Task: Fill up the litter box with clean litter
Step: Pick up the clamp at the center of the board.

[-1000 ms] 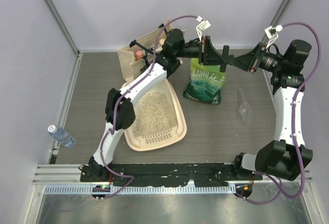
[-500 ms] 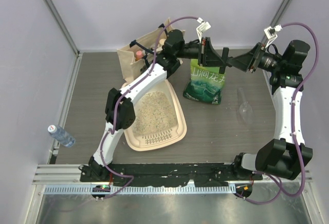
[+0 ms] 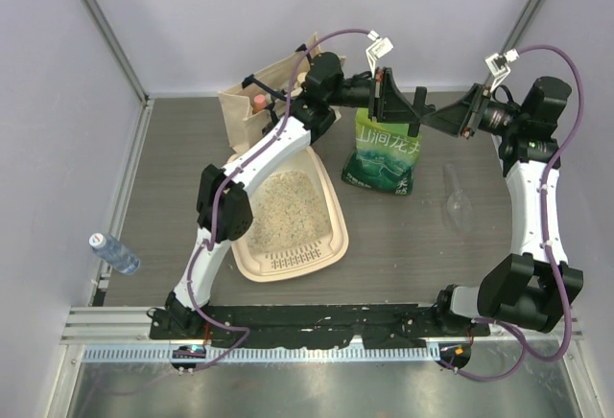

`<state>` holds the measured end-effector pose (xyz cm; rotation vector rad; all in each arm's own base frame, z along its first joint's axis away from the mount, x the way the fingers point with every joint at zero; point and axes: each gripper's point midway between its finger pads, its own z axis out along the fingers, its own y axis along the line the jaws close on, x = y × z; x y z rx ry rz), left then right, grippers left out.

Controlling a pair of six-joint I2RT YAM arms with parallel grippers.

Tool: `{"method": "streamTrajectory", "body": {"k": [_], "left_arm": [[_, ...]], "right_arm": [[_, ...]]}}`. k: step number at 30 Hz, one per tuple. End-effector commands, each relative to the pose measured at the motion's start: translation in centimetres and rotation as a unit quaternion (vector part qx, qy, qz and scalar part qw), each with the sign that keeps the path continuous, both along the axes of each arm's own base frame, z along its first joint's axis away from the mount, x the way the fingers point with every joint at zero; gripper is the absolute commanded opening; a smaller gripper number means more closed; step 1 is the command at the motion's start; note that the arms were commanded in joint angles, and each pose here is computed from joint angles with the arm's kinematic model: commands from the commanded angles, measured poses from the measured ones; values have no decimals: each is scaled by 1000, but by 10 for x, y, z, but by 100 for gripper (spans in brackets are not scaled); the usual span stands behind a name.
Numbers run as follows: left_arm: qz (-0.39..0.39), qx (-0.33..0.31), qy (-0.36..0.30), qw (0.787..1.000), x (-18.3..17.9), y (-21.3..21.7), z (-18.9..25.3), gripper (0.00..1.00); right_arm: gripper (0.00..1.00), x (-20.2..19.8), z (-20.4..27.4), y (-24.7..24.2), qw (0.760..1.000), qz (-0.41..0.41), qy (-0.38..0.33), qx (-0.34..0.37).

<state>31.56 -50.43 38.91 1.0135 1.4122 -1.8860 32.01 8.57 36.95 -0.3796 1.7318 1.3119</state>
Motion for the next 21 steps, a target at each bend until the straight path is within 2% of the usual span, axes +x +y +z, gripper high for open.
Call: {"method": "streamTrajectory", "body": {"k": [1,2,7,11,21], "left_arm": [[-15,-14,-16,1000,-9,7,19,0],[-16,-14,-16,1000,-10,6,19,0],[-15,-14,-16,1000,-8,6,18,0],[-15,-14,-16,1000,-8,6,18,0],[-13,-12,-12,1000,-7,5,16,0]], "right_arm": [[56,3,25,0,999,2,-46,-1],[58,3,30,1,998,3,-65,-4],[58,2,31,2,999,8,-52,5],[46,2,25,2,999,9,-43,7],[40,-2,19,3,999,25,-37,8]]}}
